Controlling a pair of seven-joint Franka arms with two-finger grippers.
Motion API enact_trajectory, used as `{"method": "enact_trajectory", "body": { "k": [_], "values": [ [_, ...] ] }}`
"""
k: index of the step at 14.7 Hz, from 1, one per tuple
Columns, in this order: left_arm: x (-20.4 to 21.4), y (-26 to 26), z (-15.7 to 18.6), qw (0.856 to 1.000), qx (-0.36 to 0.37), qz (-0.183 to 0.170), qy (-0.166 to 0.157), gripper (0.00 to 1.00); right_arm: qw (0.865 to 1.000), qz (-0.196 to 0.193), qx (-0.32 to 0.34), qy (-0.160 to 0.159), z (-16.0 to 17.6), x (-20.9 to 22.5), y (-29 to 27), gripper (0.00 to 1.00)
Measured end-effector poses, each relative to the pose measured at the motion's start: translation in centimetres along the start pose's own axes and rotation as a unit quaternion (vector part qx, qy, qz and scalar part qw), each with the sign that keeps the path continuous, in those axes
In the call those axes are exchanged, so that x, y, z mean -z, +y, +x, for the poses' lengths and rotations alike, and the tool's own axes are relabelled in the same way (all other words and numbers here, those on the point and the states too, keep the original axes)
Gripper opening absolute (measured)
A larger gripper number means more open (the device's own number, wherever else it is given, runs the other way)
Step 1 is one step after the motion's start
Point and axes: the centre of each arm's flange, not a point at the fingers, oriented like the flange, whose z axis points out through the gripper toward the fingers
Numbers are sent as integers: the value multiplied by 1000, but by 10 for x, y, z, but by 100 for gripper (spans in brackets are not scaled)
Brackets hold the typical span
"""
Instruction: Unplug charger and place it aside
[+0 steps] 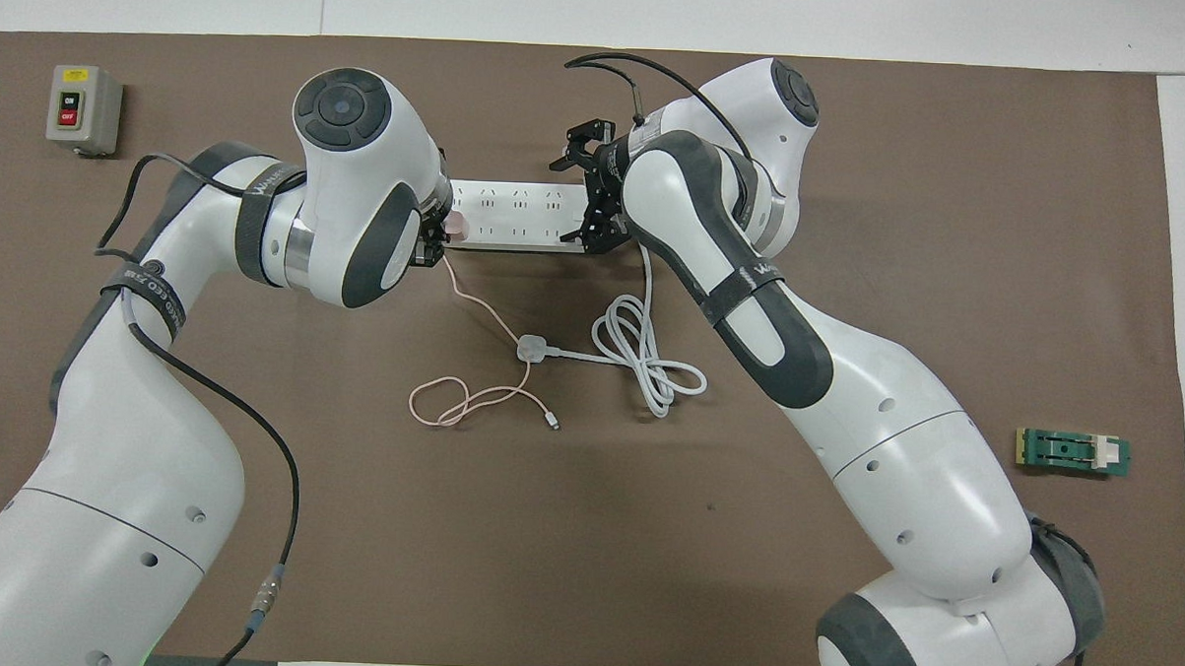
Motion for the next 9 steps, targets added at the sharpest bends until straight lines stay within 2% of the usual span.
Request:
{"method": "enact_trajectory", "body": {
  "k": [5, 9],
  "values": [
    [0, 0, 0, 1000, 0, 0, 0, 31, 1000, -3, 9, -2, 0, -3, 1, 100],
    [0, 0, 0, 1000, 0, 0, 0, 31, 999, -29, 3, -17, 7, -12, 6, 100]
  ]
}}
